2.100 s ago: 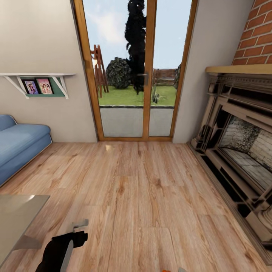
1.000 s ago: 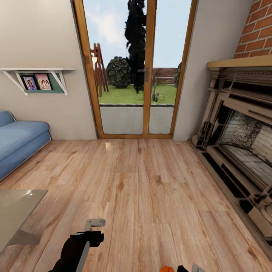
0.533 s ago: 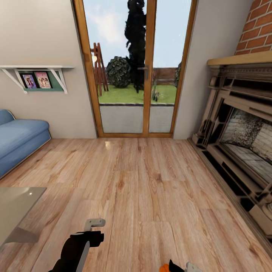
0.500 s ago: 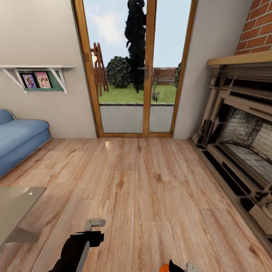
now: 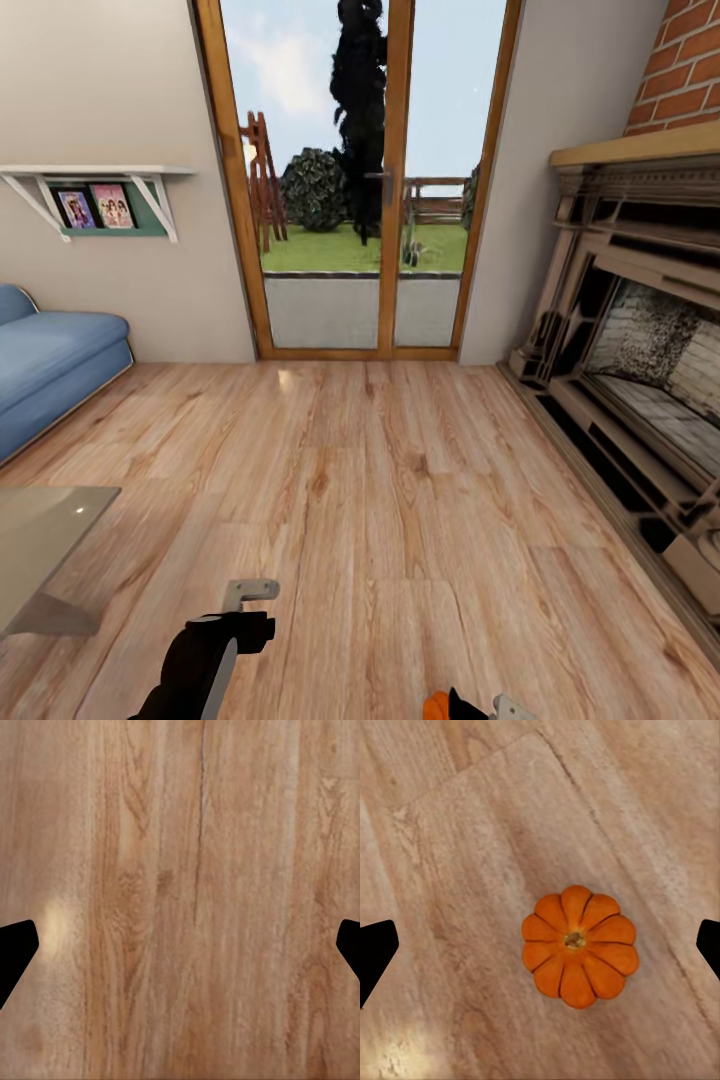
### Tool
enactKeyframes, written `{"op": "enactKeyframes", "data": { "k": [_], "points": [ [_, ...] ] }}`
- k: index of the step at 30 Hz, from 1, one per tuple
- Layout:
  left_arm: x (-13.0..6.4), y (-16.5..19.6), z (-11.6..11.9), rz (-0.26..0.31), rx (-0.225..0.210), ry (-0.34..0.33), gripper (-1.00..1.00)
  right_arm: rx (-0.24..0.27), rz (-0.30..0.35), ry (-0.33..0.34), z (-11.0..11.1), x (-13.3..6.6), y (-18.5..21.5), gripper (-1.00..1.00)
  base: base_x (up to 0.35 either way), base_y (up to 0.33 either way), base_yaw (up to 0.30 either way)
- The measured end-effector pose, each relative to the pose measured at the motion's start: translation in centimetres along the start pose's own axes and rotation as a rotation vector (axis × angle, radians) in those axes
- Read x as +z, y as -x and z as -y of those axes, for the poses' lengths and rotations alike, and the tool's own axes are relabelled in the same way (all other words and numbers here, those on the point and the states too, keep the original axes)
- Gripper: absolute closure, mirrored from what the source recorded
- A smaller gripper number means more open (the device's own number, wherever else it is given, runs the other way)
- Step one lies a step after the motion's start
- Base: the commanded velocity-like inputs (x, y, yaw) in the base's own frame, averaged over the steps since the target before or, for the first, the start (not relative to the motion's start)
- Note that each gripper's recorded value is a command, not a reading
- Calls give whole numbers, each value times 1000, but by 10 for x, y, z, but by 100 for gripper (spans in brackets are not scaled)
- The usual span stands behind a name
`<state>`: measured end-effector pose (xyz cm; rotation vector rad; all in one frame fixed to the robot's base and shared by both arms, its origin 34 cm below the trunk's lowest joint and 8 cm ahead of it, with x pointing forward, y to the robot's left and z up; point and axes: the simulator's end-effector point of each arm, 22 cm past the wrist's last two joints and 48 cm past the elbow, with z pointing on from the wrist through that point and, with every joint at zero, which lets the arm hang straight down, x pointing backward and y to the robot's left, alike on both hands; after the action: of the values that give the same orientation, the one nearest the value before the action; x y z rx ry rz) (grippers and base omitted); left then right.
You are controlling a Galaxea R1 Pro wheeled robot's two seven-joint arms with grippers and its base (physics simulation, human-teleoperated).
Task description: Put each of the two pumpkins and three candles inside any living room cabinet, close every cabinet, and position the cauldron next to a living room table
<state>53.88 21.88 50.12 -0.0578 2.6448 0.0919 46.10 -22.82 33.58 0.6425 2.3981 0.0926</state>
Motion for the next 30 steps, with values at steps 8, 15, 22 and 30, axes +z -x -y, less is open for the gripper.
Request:
{"op": "enactKeyframes", "data": {
  "k": [8,15,22,30],
  "points": [
    [13,-11,0,-2,0,0,-100,0,0,0,5,11,-12,-100,0,0,0],
    [25,-21,2,-3,2,-1,-100,0,0,1,9,21,-23,-100,0,0,0],
    [37,-31,2,-2,2,0,-100,-1,0,1,14,31,-33,-100,0,0,0],
    [50,-43,3,-1,1,0,-100,-1,1,2,20,43,-46,-100,0,0,0]
  ]
}}
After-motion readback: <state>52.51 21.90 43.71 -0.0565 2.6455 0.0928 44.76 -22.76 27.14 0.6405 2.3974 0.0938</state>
